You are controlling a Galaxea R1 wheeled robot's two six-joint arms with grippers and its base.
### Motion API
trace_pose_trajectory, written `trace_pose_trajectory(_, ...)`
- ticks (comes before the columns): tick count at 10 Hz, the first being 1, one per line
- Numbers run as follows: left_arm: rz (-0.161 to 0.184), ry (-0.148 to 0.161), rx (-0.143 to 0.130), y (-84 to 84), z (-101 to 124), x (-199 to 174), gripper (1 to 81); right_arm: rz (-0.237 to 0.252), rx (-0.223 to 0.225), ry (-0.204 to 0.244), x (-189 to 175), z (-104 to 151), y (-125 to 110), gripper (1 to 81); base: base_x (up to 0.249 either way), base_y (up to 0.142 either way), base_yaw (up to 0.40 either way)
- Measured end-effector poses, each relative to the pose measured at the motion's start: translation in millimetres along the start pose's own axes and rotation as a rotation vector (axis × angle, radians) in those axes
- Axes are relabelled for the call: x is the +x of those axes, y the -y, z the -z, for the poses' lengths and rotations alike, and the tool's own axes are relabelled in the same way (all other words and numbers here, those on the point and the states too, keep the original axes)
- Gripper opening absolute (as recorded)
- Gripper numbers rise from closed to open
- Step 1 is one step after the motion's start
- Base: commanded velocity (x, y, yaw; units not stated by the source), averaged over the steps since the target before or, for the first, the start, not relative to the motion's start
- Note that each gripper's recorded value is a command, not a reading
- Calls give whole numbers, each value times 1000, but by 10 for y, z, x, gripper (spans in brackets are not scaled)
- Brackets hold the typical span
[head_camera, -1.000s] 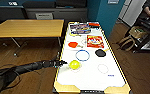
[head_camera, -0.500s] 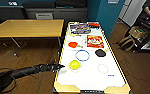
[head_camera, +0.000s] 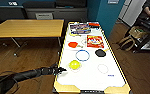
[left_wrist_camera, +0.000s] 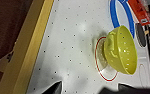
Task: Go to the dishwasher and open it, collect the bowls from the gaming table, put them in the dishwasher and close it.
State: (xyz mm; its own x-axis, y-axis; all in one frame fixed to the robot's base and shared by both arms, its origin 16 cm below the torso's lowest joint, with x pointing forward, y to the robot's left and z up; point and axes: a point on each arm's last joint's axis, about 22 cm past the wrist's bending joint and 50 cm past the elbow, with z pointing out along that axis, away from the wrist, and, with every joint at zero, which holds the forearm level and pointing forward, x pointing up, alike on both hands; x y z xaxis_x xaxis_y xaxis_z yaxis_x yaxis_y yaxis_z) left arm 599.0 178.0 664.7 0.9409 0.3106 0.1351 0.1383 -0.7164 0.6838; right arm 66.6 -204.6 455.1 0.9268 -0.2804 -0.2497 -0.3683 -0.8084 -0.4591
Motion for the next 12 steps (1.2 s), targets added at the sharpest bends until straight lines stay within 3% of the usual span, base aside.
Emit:
trace_pose_trajectory(2, -6, -1, -12, -115, -79, 20, 811, 0, 0, 0, 1, 2, -3, 10, 0, 0, 0)
trace_pose_trajectory(4, -26, 12, -47, -427, -230, 11, 811, 0, 0, -1, 4, 3, 0, 10, 0, 0, 0)
trace_pose_trajectory(5, -23, 8, -51, -492, -250, 60, 811, 1, 1, 0, -1, 1, 2, 10, 0, 0, 0)
trace_pose_trajectory(7, 44, 2, -37, -457, -289, 104, 811, 1, 2, 0, -1, 0, 7, 10, 0, 0, 0)
trace_pose_trajectory(10, 64, 18, -46, -644, -514, 36, 811, 1, 1, 1, -5, 0, 6, 10, 0, 0, 0)
trace_pose_trajectory(12, 98, 18, -19, -584, -581, 62, 811, 1, 2, 1, -5, -2, 9, 10, 0, 0, 0)
